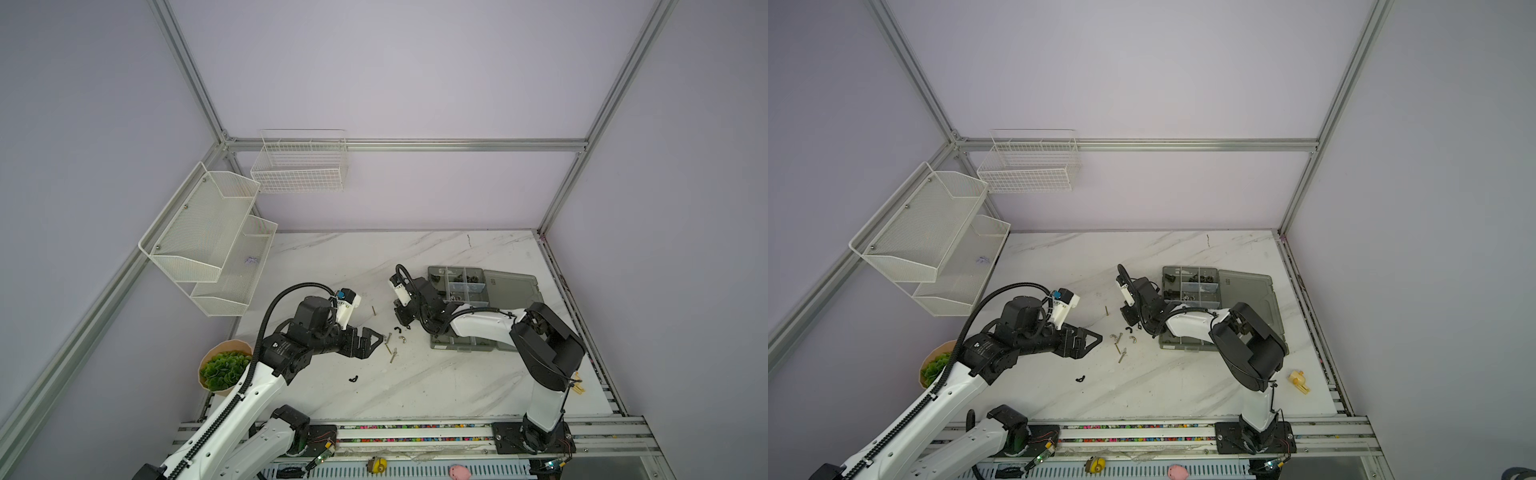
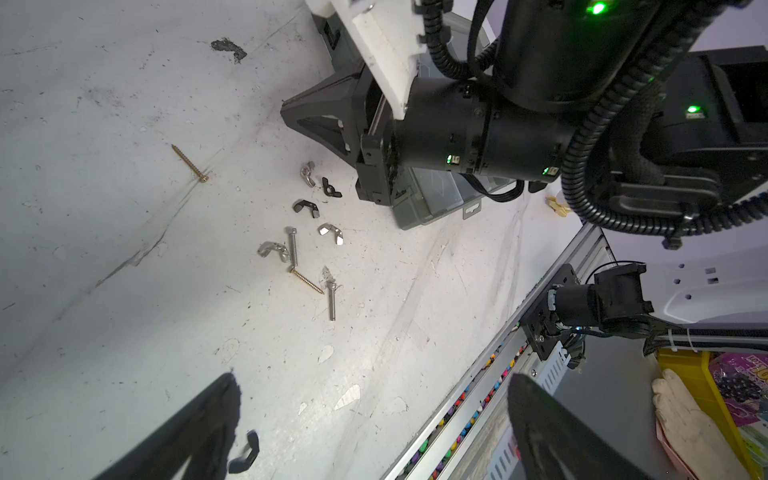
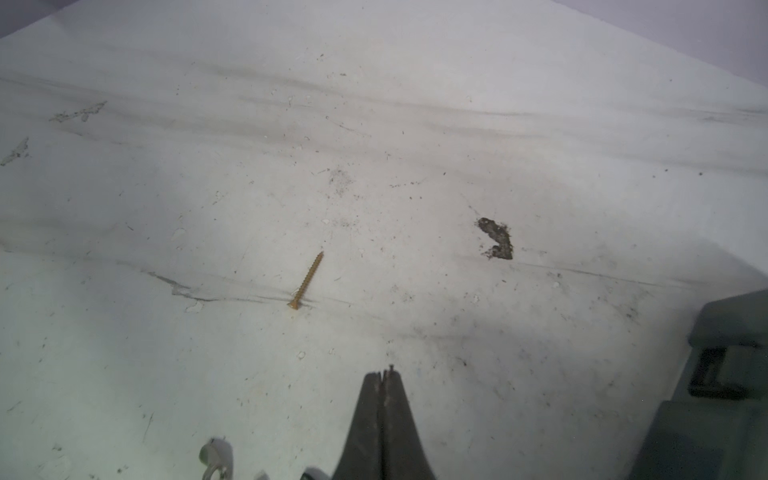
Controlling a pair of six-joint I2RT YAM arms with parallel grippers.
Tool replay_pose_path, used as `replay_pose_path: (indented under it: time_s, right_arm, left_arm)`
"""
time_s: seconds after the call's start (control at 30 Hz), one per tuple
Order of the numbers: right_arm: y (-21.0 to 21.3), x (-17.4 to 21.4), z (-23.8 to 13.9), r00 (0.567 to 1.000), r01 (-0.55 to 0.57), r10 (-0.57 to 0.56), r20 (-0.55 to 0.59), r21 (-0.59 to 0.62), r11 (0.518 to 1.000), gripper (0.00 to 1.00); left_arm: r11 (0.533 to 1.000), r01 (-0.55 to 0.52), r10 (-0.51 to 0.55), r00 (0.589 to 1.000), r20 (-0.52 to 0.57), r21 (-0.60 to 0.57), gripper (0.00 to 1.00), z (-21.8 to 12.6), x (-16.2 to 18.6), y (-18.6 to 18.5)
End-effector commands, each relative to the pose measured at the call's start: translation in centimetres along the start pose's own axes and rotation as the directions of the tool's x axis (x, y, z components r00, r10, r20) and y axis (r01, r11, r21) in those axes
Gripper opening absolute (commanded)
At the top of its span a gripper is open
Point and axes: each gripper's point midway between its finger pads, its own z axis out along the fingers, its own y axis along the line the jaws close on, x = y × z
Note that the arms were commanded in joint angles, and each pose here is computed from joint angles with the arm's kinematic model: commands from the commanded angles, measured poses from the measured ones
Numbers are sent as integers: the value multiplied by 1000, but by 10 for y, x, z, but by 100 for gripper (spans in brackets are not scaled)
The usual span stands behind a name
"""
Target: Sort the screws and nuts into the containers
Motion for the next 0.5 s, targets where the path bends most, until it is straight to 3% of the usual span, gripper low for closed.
replay_pose_path:
  time_s: [0.0, 0.13, 0.3, 0.37, 0.47]
  right_arm:
    - [-40, -27, -20, 986, -135, 129, 108, 48, 990, 0]
    - [-113, -21, -44, 930, -349, 322, 175, 152, 925, 0]
    - [-191, 6, -83, 837, -543, 472, 276, 318, 777, 0]
    - [-209, 16, -94, 815, -578, 494, 303, 362, 732, 0]
    - [-221, 25, -98, 804, -594, 513, 301, 392, 702, 0]
  left_arm:
    - [998, -20, 19, 1000, 16, 54, 100, -1, 1, -10]
    - [997, -23, 23, 1000, 12, 77, 100, 0, 1, -13]
    - [995, -22, 22, 1000, -4, 95, 100, 3, 3, -15]
    - [995, -20, 21, 1000, -7, 99, 100, 4, 4, -16]
    - [995, -18, 20, 1000, -14, 101, 100, 5, 5, -16]
